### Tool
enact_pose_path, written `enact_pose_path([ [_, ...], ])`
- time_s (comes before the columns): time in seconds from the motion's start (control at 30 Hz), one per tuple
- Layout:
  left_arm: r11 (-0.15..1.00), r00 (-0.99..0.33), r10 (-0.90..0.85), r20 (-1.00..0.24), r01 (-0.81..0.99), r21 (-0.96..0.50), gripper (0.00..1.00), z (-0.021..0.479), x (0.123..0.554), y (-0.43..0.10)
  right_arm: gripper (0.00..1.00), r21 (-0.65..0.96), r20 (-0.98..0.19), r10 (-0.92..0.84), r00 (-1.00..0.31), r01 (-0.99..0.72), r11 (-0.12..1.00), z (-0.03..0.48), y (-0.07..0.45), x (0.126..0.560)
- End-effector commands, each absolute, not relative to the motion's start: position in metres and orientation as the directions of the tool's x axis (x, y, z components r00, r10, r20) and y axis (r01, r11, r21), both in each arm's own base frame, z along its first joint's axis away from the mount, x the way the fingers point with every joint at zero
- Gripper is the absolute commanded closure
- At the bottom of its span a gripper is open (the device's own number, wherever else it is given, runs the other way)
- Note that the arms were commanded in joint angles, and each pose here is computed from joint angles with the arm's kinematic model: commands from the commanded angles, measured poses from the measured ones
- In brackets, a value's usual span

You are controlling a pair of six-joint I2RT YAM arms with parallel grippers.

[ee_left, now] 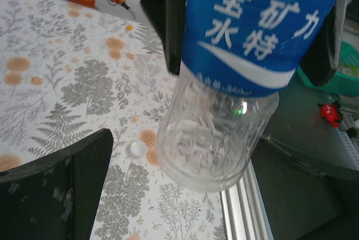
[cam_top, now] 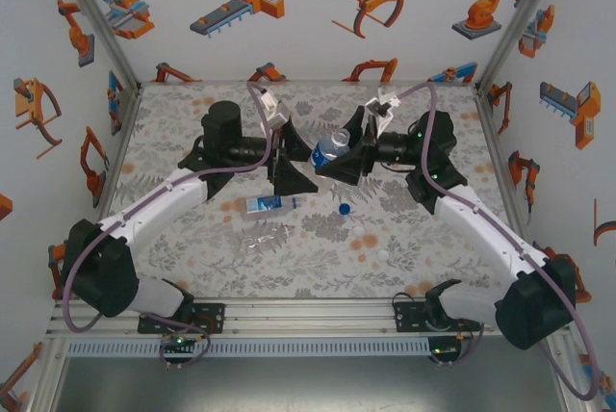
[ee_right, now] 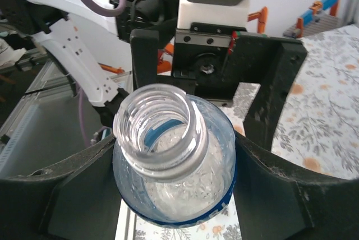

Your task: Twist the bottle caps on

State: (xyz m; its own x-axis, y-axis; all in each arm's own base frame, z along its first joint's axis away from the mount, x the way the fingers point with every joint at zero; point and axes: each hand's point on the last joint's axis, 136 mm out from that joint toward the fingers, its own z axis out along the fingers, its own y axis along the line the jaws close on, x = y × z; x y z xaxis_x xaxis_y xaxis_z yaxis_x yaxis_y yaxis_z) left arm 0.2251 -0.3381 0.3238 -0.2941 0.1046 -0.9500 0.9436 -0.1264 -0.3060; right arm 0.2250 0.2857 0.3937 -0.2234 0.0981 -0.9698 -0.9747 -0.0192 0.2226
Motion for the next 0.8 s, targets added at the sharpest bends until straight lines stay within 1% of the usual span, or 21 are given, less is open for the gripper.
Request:
enact_pose_path([
  [0.0, -0.230, -0.244, 0.102, -0.964, 0.937, -0.262, 0.06, 0.339, 0.211, -0.341, 0.72, 0.174, -0.976, 0.118, -0.183, -0.981, -0.083, 0.415, 0.291, 0.212],
  [0.07, -0.260, -0.248, 0.112, -0.962, 0.927, -0.269, 0.08, 0.340, 0.205, -0.341, 0.76, 0.173, -0.975, 0.127, -0.181, -0.983, -0.065, 0.417, 0.293, 0.215],
  [0.13, -0.285, -0.246, 0.116, -0.962, 0.920, -0.269, 0.09, 0.341, 0.200, -0.341, 0.76, 0.166, -0.976, 0.139, -0.169, -0.985, -0.037, 0.418, 0.293, 0.220],
  [0.23, -0.303, -0.246, 0.121, -0.962, 0.914, -0.272, 0.12, 0.342, 0.196, -0.343, 0.77, 0.161, -0.976, 0.148, -0.159, -0.987, 0.002, 0.419, 0.293, 0.224],
  [0.4, -0.321, -0.240, 0.123, -0.963, 0.908, -0.268, 0.17, 0.345, 0.191, -0.346, 0.85, 0.164, -0.979, 0.131, -0.157, -0.985, 0.048, 0.417, 0.296, 0.229],
  [0.53, -0.330, -0.235, 0.121, -0.964, 0.907, -0.262, 0.21, 0.348, 0.188, -0.348, 0.85, 0.167, -0.980, 0.123, -0.156, -0.983, 0.083, 0.413, 0.297, 0.232],
  [0.77, -0.326, -0.240, 0.123, -0.963, 0.907, -0.267, 0.32, 0.347, 0.188, -0.350, 0.87, 0.164, -0.980, 0.128, -0.153, -0.983, 0.084, 0.412, 0.297, 0.227],
])
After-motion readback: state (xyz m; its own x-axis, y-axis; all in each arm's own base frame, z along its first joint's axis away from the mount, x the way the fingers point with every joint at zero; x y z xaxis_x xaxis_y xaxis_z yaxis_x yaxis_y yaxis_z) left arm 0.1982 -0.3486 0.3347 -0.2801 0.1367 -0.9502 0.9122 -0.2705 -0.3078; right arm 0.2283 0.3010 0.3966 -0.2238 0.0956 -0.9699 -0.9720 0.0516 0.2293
